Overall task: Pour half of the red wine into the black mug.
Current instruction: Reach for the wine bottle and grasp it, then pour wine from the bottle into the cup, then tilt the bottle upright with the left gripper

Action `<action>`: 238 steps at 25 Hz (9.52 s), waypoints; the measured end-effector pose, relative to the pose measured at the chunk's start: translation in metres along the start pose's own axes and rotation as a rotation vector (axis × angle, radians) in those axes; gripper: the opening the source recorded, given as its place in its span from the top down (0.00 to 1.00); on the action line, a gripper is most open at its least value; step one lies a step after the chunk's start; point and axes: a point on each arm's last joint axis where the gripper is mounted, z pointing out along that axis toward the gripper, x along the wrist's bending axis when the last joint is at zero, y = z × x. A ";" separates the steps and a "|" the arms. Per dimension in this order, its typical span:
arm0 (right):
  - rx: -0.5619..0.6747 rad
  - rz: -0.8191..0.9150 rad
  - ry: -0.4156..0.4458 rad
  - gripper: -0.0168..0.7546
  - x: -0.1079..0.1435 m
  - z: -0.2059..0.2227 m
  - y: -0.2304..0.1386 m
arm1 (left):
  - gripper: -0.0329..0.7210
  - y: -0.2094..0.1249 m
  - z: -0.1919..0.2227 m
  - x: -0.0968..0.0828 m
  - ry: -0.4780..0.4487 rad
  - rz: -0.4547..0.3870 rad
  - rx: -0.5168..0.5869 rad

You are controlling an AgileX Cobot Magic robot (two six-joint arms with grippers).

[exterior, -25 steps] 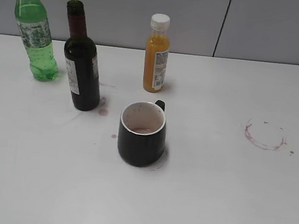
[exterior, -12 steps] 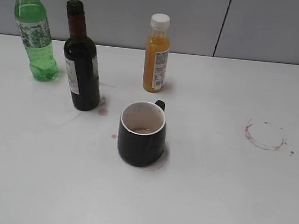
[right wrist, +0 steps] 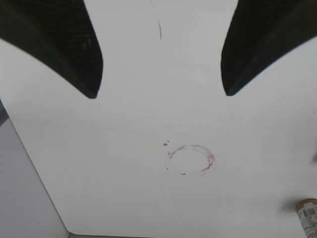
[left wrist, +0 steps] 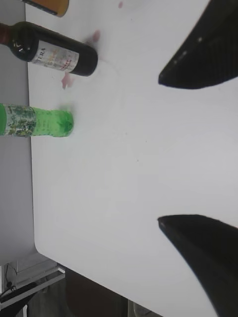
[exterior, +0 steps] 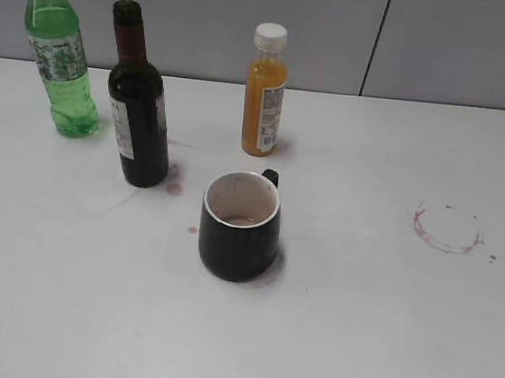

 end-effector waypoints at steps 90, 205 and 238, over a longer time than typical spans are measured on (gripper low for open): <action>-0.002 0.002 0.002 0.25 0.000 0.000 0.000 | 0.04 -0.005 0.330 -0.065 -0.225 0.110 -0.321; -0.003 0.001 0.002 0.25 0.000 0.000 0.000 | 0.23 -0.019 0.284 -0.091 0.021 0.476 -0.223; -0.003 0.001 0.002 0.25 0.000 0.000 0.000 | 0.23 -0.014 0.305 -0.093 0.187 1.058 -0.151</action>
